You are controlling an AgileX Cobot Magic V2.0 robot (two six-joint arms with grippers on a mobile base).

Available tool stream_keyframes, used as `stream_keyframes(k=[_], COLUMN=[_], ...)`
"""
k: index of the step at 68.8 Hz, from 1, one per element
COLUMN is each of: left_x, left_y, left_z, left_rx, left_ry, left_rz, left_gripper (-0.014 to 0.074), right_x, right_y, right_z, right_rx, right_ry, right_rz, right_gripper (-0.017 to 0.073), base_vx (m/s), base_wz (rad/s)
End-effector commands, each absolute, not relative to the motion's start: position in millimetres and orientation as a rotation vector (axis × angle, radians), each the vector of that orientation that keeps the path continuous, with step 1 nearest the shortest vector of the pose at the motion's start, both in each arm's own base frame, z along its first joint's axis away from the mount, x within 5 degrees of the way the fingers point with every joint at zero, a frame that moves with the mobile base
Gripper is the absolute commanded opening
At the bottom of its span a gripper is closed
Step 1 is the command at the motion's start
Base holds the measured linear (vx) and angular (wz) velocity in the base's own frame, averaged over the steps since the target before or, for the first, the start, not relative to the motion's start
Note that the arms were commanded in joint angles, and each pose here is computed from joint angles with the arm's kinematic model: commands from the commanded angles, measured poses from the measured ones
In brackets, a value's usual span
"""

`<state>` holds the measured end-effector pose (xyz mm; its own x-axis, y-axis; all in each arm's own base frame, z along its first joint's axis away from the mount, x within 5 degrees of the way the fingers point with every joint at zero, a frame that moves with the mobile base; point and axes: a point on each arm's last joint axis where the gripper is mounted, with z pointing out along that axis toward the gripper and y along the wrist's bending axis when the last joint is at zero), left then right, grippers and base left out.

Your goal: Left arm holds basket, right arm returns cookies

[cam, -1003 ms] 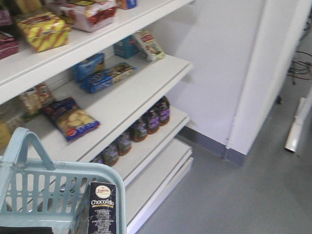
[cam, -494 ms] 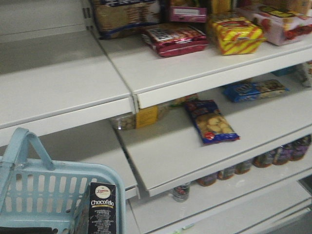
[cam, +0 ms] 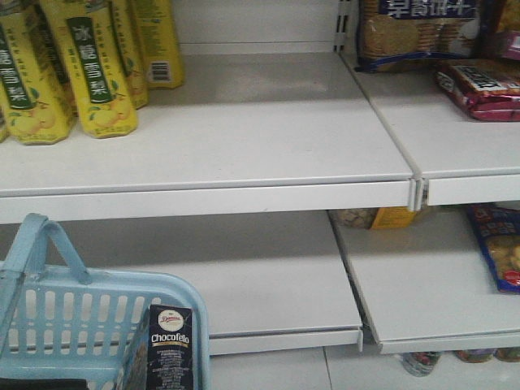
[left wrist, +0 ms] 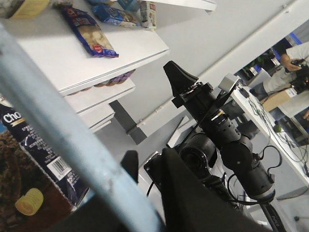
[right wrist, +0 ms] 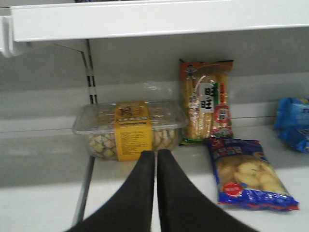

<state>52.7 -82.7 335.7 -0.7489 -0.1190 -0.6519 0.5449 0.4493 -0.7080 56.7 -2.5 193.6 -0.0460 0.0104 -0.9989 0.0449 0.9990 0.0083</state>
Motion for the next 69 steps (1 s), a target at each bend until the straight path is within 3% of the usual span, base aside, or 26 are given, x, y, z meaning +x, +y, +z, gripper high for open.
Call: stream_keyframes(k=[1, 69], left_x=[53.4, 53.4], left_y=[-84.5, -84.5], left_z=[352.1, 352.1], left_rx=[0.320, 0.320], left_ry=[1.952, 1.952], left_rz=[-1.408, -1.408], left_gripper=[-0.0006, -0.0006], right_x=[56.1, 56.1], right_y=[-2.9, -2.9], right_z=[199.8, 199.8], right_rx=[0.039, 0.039], right_ry=[1.536, 1.536], right_rz=[-0.041, -0.041], right_gripper=[-0.0003, -0.0003], base_vx=[0.00, -0.04], base_wz=[0.46, 0.11])
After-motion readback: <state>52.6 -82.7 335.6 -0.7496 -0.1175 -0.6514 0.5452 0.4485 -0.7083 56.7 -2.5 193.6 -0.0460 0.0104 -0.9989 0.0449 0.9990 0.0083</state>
